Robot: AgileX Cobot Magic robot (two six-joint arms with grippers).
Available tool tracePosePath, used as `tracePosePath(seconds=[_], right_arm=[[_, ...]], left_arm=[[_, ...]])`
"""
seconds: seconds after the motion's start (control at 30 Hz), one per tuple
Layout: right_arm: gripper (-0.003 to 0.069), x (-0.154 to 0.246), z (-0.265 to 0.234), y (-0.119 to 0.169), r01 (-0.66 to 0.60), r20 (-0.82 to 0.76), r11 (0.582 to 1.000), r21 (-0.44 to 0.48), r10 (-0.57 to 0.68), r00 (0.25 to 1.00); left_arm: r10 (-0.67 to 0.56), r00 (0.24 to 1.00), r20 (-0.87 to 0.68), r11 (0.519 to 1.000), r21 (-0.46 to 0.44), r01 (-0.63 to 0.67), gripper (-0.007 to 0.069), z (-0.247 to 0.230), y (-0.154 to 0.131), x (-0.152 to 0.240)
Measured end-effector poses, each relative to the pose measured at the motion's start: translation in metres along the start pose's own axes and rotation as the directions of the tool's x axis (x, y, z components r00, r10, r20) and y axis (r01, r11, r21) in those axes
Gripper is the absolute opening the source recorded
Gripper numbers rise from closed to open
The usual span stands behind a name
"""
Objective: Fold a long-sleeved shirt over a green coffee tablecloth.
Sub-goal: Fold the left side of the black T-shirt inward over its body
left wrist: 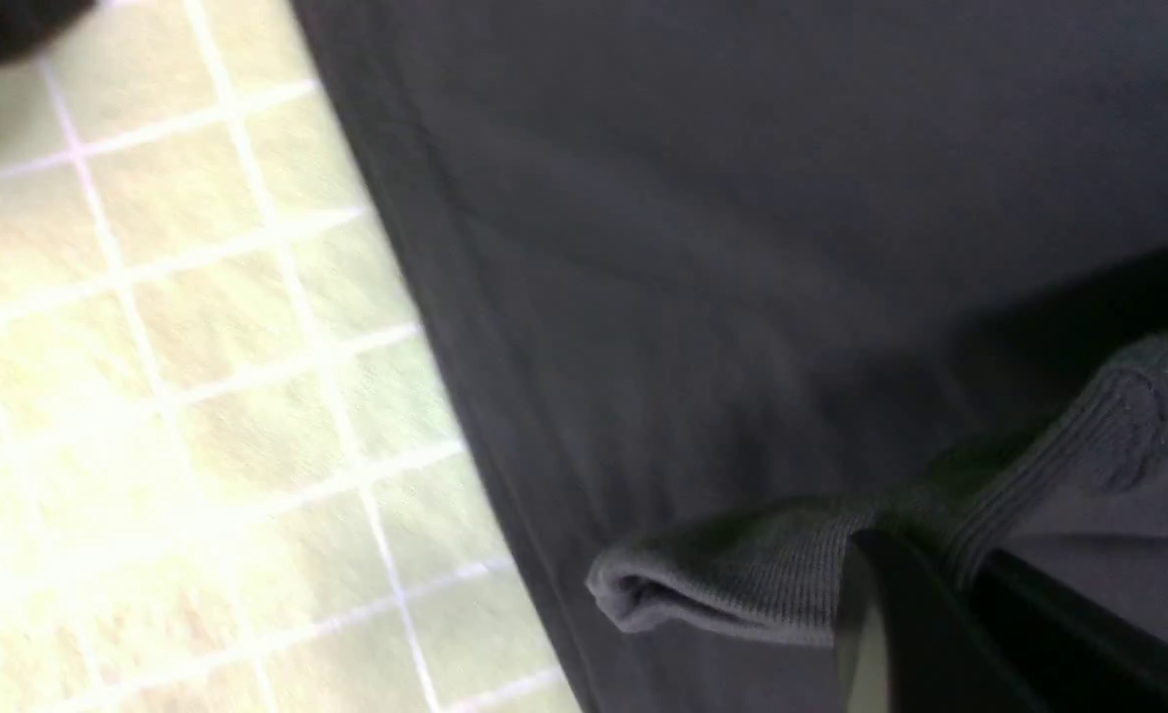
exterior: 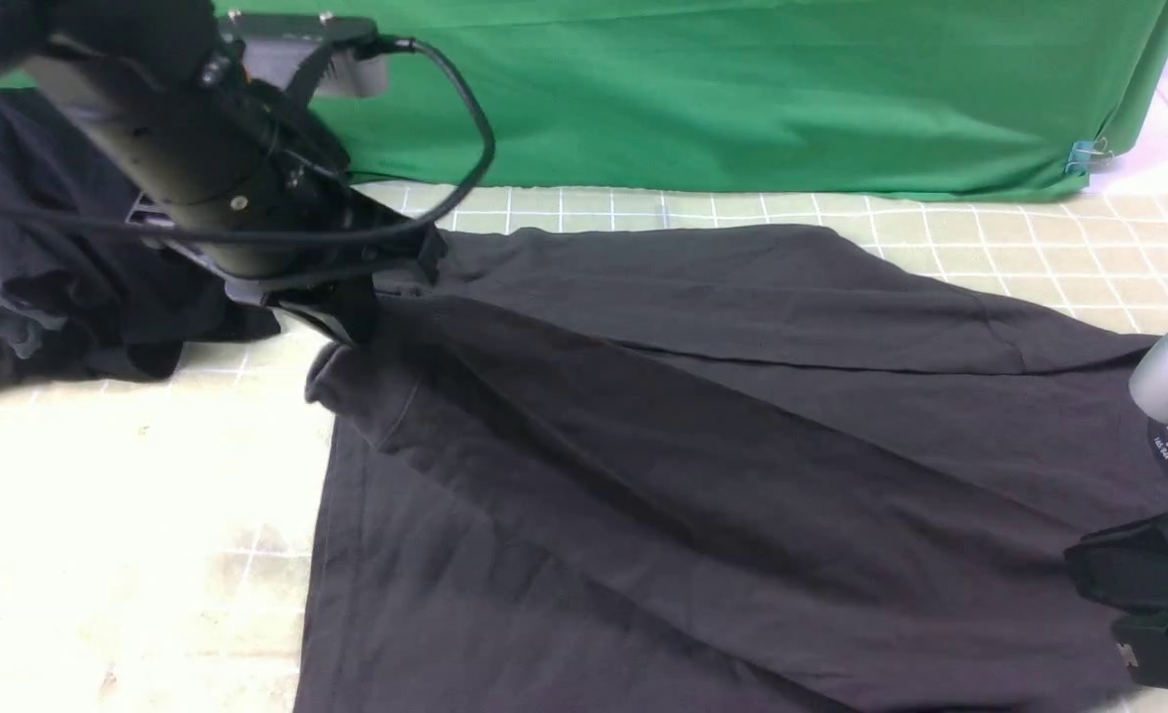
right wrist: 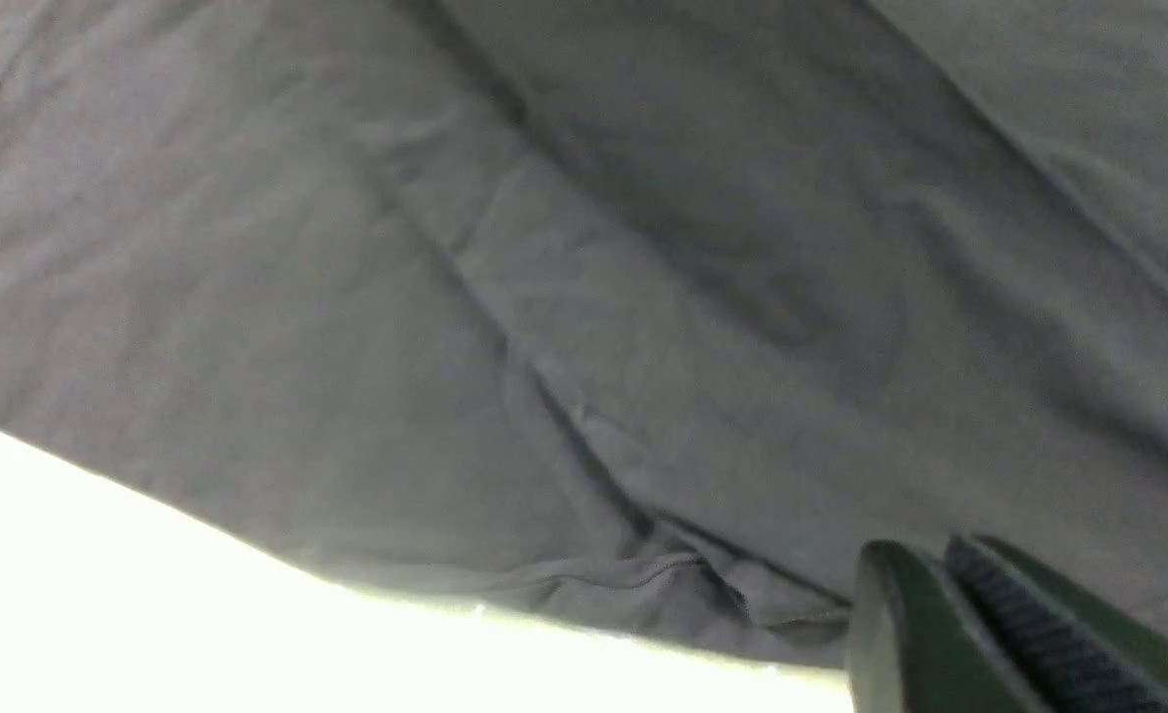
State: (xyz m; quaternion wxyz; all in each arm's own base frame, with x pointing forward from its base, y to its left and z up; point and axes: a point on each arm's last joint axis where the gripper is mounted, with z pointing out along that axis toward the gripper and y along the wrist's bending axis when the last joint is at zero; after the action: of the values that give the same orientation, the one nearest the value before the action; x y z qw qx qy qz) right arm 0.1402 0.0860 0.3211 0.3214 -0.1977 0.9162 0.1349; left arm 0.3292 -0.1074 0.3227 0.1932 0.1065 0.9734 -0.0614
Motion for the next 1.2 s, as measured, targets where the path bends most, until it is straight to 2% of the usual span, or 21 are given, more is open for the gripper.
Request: tracePosePath(seconds=[0.17,0.27,0.37,0.4,0.47,0.5,0.6,0.67,0.93,1.2], right_arm=[[0.0045,0.001,0.001,0.000,0.009,-0.021,1.000,-0.003,-0.009,1.000],[0.0051,0.006,0.007,0.001,0.039,-0.113,0.999,-0.021,-0.041,0.993],[0.0070,0.012,0.024,0.002,0.062,-0.270,0.997,-0.045,-0.072,0.960],[0.0072,0.012,0.024,0.002,0.065,-0.274,0.997,-0.046,-0.075,0.959],[0.0128,0.014,0.051,0.001,0.101,-0.407,0.993,-0.064,-0.119,0.906],[0.0141,0.014,0.054,0.000,0.105,-0.421,0.992,-0.067,-0.123,0.899],[0.0256,0.015,0.089,-0.005,0.150,-0.510,0.987,-0.060,-0.159,0.846],[0.0295,0.016,0.110,-0.009,0.181,-0.547,0.982,-0.046,-0.176,0.818],[0.0315,0.020,0.155,-0.015,0.203,-0.573,0.979,-0.036,-0.186,0.798],[0.0309,0.027,0.180,-0.017,0.200,-0.598,0.979,-0.036,-0.182,0.781]], left_arm=[[-0.017,0.995,-0.102,0.999,-0.038,0.014,0.0007,0.044,0.019,-0.006],[-0.021,0.991,-0.134,0.998,-0.061,0.013,0.0007,0.064,0.027,-0.007],[-0.022,0.990,-0.139,0.997,-0.078,0.011,0.0007,0.075,0.033,-0.009],[-0.022,0.990,-0.139,0.997,-0.078,0.011,0.0007,0.076,0.033,-0.009],[-0.023,0.990,-0.140,0.997,-0.078,0.012,0.0007,0.083,0.033,-0.011],[-0.023,0.990,-0.141,0.997,-0.078,0.012,0.0007,0.084,0.034,-0.011],[-0.020,0.990,-0.140,0.997,-0.078,0.010,0.0007,0.089,0.034,-0.011],[-0.021,0.989,-0.146,0.997,-0.078,0.010,0.0007,0.092,0.034,-0.011],[-0.017,0.988,-0.155,0.997,-0.078,0.005,0.0007,0.095,0.034,-0.011],[-0.014,0.985,-0.174,0.997,-0.077,0.000,0.0007,0.103,0.035,-0.010]])
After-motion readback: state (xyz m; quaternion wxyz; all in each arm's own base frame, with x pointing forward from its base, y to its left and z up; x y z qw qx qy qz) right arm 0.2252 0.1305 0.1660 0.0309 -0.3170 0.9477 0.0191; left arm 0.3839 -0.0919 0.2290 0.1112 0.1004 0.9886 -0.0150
